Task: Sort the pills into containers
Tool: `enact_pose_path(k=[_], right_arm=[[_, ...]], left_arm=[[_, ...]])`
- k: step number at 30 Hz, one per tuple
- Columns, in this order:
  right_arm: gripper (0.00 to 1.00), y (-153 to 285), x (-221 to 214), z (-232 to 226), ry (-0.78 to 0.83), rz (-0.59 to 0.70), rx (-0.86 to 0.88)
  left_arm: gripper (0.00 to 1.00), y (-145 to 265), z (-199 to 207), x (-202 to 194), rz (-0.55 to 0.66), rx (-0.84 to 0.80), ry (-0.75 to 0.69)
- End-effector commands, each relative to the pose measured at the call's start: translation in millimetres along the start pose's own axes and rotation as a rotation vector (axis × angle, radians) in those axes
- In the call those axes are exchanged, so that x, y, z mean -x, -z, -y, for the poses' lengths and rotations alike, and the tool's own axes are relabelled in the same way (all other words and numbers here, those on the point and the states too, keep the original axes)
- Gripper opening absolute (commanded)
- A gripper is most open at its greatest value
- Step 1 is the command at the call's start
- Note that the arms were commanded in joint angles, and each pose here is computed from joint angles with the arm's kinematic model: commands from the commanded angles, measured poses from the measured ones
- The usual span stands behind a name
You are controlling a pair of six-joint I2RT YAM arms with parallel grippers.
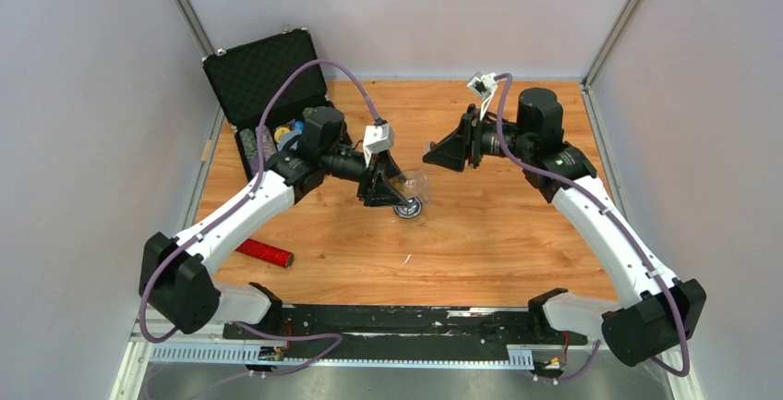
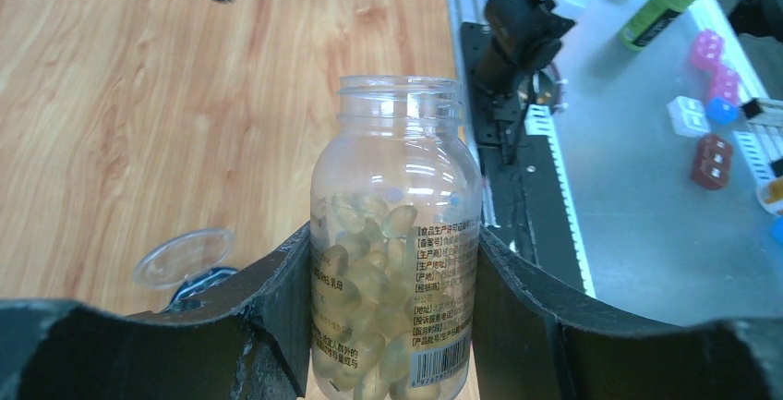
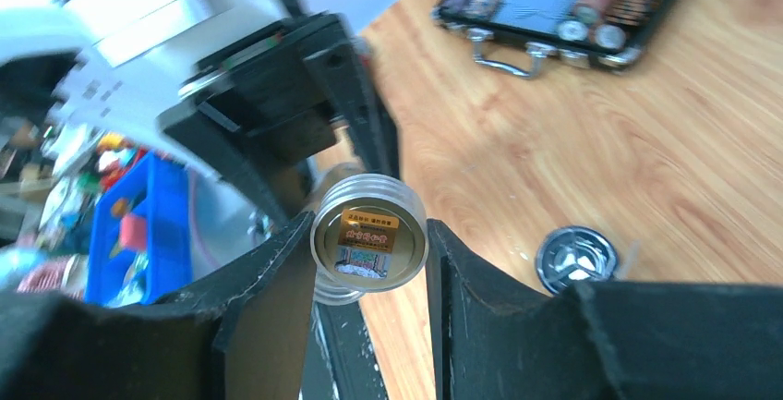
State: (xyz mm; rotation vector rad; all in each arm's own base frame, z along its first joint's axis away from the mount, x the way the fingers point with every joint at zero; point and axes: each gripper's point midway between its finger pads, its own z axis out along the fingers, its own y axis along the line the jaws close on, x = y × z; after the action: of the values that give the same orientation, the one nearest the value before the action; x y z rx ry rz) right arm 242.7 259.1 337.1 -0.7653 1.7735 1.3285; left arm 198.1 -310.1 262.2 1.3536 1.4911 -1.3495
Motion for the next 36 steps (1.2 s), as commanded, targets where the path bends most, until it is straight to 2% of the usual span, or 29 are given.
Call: enact_pose_path(k=[1,5,8,9,13,18,26,33,36], right_arm=[[0.00,12,20,45,-0.106,0.117,-0.306],[0.06,36,1,102,-0.336,0.162,-0.586],[0.06,58,-38,150,-0.496,0.121,-0.837],[0.05,62,-58,162,-0.549,0.072,-0.904],[0.01,69,-106,190,-0.643,-0.074,-1.035],[0.00,84,-148,223,-0.701,-0.169,-1.227],[0.05,92,-193,252,-0.734,-0.281,-1.374],[0.11,84,-216,263,-0.769,-0.318,-1.363],[0.16,83,-222,265,-0.783,-0.323,-1.364]], left_arm=[[0.00,10,-16,11,-0.001,0.147,-0.072],[0.00,18,-33,-4,-0.032,0.273,-0.073],[0.00,24,-38,-13,-0.045,0.336,-0.073],[0.00,25,-41,-18,-0.056,0.360,-0.063],[0.00,28,-42,-36,-0.093,0.404,-0.041],[0.01,27,-44,-53,-0.103,0.435,-0.003],[0.01,19,-45,-75,-0.116,0.422,0.079],[0.00,13,-48,-89,-0.134,0.412,0.119],[0.01,11,-48,-92,-0.144,0.393,0.138]])
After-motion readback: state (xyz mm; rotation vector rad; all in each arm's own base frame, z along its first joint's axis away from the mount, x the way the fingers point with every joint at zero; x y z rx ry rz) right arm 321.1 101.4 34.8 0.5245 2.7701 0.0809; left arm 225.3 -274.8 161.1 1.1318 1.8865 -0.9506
